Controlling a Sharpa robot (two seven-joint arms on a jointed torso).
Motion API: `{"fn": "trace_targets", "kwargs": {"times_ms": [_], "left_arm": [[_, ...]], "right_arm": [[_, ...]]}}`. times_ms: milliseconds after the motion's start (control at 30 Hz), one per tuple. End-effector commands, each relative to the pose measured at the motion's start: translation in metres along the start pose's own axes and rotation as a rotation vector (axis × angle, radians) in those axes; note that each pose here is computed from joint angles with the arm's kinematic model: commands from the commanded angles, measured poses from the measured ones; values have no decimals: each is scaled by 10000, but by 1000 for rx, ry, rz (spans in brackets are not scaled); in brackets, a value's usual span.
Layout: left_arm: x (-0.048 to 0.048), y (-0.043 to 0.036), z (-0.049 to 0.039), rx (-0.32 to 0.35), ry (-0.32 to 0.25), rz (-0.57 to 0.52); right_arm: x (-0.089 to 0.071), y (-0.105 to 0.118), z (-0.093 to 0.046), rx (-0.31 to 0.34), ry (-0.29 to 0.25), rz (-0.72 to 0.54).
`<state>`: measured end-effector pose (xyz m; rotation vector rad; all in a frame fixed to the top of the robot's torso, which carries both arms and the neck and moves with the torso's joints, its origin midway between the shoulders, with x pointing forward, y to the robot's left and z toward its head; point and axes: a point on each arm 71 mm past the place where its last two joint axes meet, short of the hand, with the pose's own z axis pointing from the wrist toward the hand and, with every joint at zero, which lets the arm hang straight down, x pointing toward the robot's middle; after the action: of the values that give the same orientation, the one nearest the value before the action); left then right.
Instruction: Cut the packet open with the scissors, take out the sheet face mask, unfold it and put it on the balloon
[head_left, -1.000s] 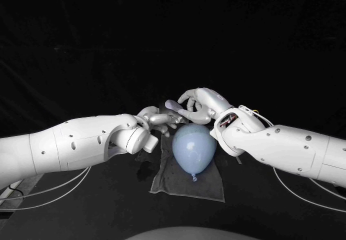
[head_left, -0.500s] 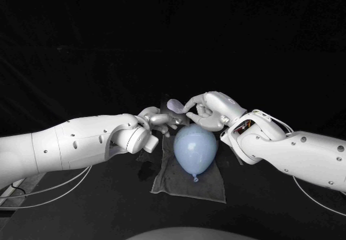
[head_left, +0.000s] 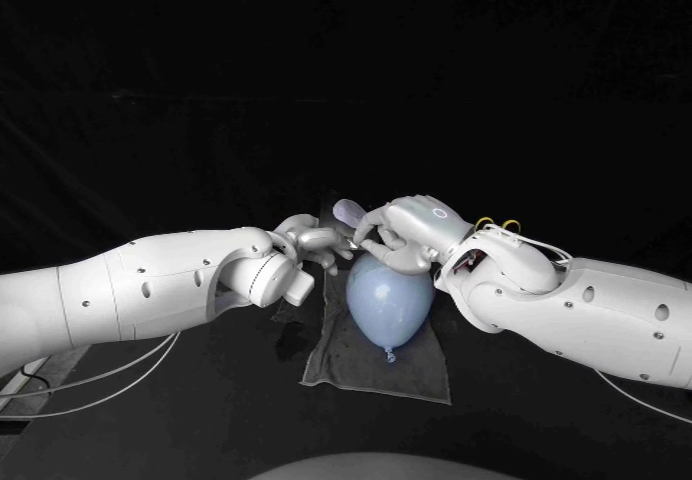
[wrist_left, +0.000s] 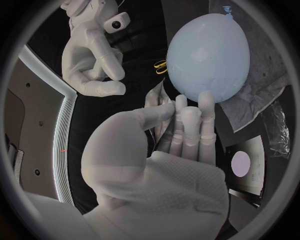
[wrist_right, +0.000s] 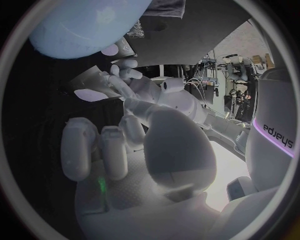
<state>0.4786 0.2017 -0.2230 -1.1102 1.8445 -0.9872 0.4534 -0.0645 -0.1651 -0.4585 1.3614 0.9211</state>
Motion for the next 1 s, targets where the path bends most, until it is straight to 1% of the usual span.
{"fn": "trace_targets", "kwargs": {"times_ms": [33, 200, 367, 533, 633, 733, 933, 1000], "left_arm": [[34, -10, -10, -2, 39, -8], [43, -6, -21, -7, 51, -15], [51, -4, -24, -11, 57, -23], [40, 3, -22, -17, 54, -31], [22, 11, -19, -22, 49, -37], [0, 22, -17, -30, 44, -40], [-61, 63, -27, -60, 34, -38], [-97, 86, -40, -73, 33, -35]], "right_arm": [[43, -45, 31, 63, 38, -94], [93, -55, 84, 92, 48, -116], [149, -76, 113, 112, 72, -128], [197, -52, 114, 103, 90, -128], [208, -25, 100, 91, 91, -123], [203, -2, 73, 80, 78, -117], [166, 71, 16, 45, 18, -110], [161, 113, 11, 29, 1, -107]]}}
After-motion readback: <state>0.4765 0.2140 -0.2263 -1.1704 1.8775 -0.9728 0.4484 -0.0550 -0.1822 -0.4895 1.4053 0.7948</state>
